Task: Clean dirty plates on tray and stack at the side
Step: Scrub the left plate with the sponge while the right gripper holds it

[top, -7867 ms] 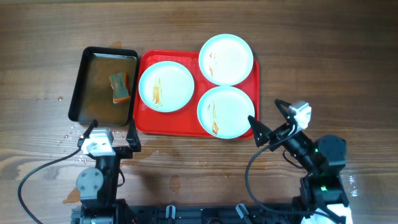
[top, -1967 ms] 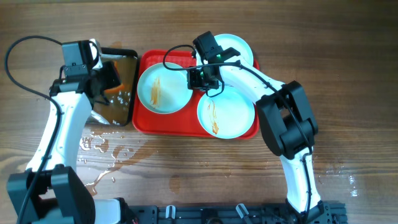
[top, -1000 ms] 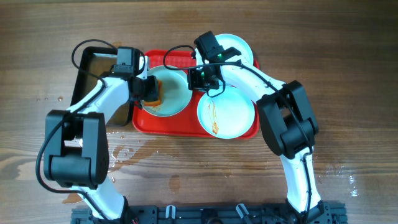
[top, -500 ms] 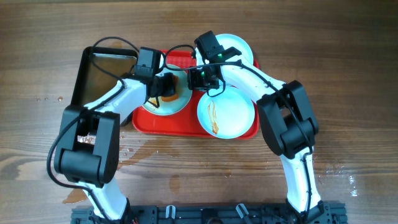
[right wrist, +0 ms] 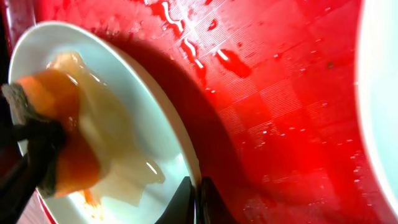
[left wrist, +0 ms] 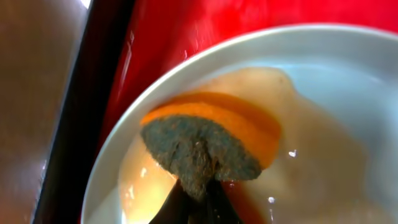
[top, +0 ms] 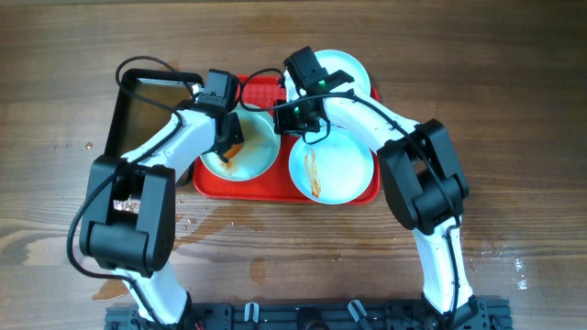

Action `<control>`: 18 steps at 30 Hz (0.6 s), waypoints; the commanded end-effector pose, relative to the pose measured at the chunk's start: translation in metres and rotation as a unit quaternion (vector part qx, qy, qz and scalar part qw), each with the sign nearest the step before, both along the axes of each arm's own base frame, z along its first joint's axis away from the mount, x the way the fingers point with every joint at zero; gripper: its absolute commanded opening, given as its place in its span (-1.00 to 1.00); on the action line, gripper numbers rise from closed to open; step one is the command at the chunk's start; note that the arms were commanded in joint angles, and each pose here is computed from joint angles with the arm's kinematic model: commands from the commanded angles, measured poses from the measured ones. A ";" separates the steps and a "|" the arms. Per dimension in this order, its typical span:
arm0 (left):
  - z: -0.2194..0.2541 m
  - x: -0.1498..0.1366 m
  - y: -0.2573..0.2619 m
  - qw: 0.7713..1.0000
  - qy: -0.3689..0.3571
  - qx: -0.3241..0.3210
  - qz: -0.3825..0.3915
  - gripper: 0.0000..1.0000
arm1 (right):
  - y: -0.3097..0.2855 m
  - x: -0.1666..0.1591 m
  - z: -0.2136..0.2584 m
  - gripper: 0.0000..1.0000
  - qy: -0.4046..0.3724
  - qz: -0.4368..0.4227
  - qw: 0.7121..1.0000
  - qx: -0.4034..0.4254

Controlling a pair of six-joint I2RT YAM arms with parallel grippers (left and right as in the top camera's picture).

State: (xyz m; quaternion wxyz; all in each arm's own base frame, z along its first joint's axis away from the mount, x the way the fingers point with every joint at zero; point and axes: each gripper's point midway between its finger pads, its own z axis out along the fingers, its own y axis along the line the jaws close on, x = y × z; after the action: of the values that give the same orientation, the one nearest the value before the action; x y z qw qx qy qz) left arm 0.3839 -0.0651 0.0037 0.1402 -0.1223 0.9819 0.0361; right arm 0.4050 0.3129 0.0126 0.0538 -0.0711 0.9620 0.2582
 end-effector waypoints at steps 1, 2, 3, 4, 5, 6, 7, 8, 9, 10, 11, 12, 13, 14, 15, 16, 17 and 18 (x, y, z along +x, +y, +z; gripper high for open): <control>-0.035 -0.052 -0.037 0.985 0.112 -0.100 -0.083 -0.92 | 0.001 0.003 -0.007 -0.91 0.003 -0.001 1.000 0.001; -0.033 -0.056 -0.052 0.976 0.118 -0.138 -0.117 -0.92 | 0.000 0.004 -0.007 -0.91 0.002 -0.002 1.000 0.001; -0.030 -0.059 -0.062 0.968 0.121 -0.164 -0.143 -0.92 | 0.000 0.004 -0.007 -0.92 0.003 -0.002 1.000 0.001; -0.028 -0.061 -0.068 0.962 0.121 -0.182 -0.161 -0.92 | 0.000 0.004 -0.007 -0.91 0.003 -0.003 1.000 0.001; -0.027 -0.062 -0.073 0.958 0.121 -0.193 -0.176 -0.92 | 0.000 0.004 -0.007 -0.91 0.003 -0.002 1.000 0.001; -0.026 -0.063 -0.075 0.955 0.121 -0.198 -0.185 -0.92 | 0.000 0.004 -0.007 -0.91 0.003 -0.003 1.000 0.001; -0.026 -0.063 -0.075 0.954 0.121 -0.199 -0.188 -0.92 | 0.000 0.004 -0.007 -0.91 0.003 -0.003 1.000 0.001; -0.026 -0.063 -0.075 0.953 0.120 -0.198 -0.196 -0.92 | 0.000 0.004 -0.007 -0.91 0.003 -0.003 1.000 0.001; -0.026 -0.063 -0.074 0.953 0.121 -0.195 -0.197 -0.92 | 0.000 0.004 -0.007 -0.91 0.003 -0.003 1.000 0.001; -0.027 -0.063 -0.073 0.954 0.121 -0.191 -0.195 -0.92 | 0.000 0.004 -0.007 -0.91 0.003 -0.003 1.000 0.001; -0.027 -0.063 -0.071 0.955 0.120 -0.187 -0.194 -0.92 | 0.000 0.004 -0.007 -0.91 0.003 -0.003 1.000 0.001; -0.028 -0.062 -0.069 0.957 0.120 -0.184 -0.191 -0.92 | 0.000 0.004 -0.007 -0.91 0.003 -0.003 1.000 0.001; -0.029 -0.061 -0.066 0.960 0.120 -0.176 -0.183 -0.92 | 0.000 0.004 -0.007 -0.91 0.003 -0.003 1.000 0.001; -0.031 -0.059 -0.059 0.967 0.120 -0.160 -0.160 -0.92 | 0.000 0.004 -0.007 -0.91 0.003 -0.003 1.000 0.001; -0.032 -0.057 -0.051 0.973 0.120 -0.144 -0.138 -0.92 | 0.000 0.004 -0.007 -0.91 0.004 -0.005 1.000 0.001; -0.033 -0.055 -0.046 0.977 0.119 -0.132 -0.121 -0.92 | -0.001 0.004 -0.007 -0.91 0.005 -0.007 1.000 0.001; -0.034 -0.054 -0.038 0.981 0.119 -0.117 -0.097 -0.92 | -0.001 0.004 -0.008 -0.91 0.006 -0.011 1.000 -0.001; -0.035 -0.053 -0.029 0.986 0.119 -0.098 -0.059 -0.92 | -0.002 0.005 -0.008 -0.91 0.005 -0.015 1.000 -0.004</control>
State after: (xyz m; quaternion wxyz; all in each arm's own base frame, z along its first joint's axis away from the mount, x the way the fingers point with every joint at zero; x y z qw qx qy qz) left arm 0.3589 -0.1151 0.0025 0.0705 0.0046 0.9907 -0.1165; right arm 0.4102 0.3055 0.0121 0.0584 -0.0703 0.9627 0.2548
